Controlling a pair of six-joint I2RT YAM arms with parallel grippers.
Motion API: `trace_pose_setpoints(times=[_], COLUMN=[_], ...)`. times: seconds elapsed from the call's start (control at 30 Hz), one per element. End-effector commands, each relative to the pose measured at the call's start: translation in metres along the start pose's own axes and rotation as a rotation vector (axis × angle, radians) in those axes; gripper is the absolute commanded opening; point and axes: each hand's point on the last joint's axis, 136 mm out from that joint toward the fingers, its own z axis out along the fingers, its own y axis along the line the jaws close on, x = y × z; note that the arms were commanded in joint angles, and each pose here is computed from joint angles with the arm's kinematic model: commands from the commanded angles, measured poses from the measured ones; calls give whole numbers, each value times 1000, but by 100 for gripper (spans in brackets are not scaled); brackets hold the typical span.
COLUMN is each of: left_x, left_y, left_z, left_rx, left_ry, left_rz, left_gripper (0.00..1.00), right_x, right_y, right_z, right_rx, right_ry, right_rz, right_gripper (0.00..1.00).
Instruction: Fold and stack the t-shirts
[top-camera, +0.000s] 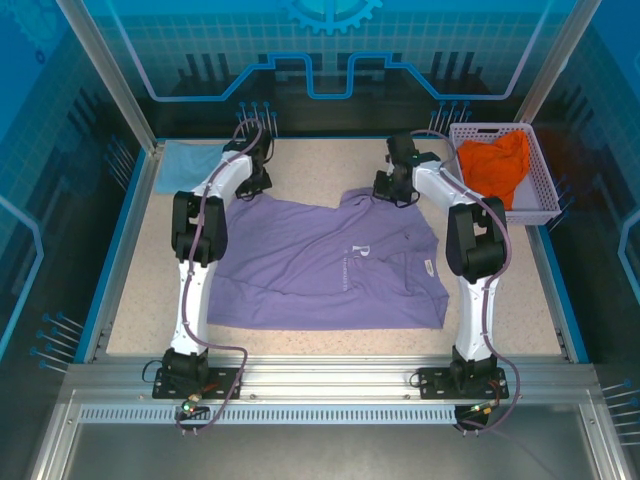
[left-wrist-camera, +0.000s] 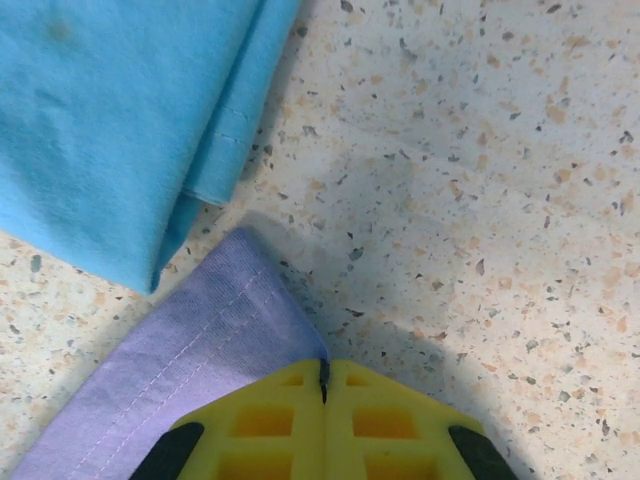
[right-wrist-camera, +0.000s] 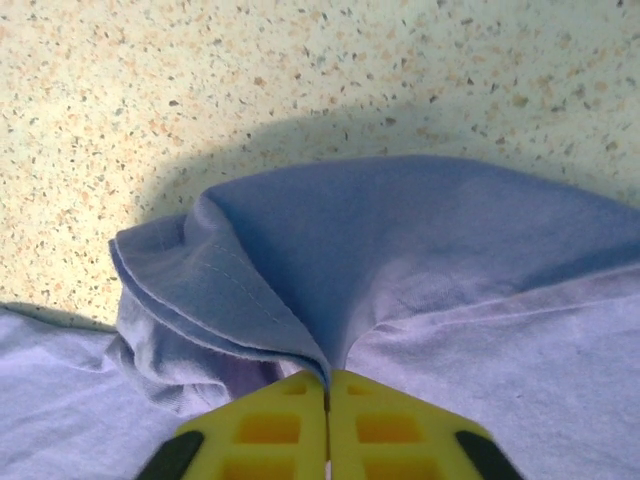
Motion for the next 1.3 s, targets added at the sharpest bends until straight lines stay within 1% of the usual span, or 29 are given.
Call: trace_pose_setpoints(times=[0.0,0.13,0.23,0.3,0.43,0.6,0.83,1.03,1.17,1.27], left_x=[-17,-24,-23,-21,-13,4,30,47,56,58], left_y=[6,9,9,12,20,38,68,73,77,80], left_z=[-33,-48,-57,-63,-75,-89,-103,-107,-109,-114], left_rx=[0,21,54,65,95,112,113,136,129,131], left_ry=[-76,-131,-155,-168,-185,-207,-232,-196,-175,-167], left_rz=[22,18,11,9,0,-28,-36,-7,13,23], left_gripper=[0,0,0,0,0,0,0,0,0,0], right_x=[-11,-22,-22,-17,1,43,97,127,140,142], right_y=[-4,3,7,3,-5,-15,-41,-59,-63,-64], right_z=[-3,-32,-58,-74,-108,-138,-156,-165,-171,-178], right_rx=[11,15,40,68,81,60,86,92,26,-24], right_ry=[-19,-84,-114,-119,-135,-112,-70,-51,-37,-34], right_rz=[-16,-71,-142,-173,-203,-202,-150,-90,-31,12], right_gripper=[0,0,0,0,0,0,0,0,0,0])
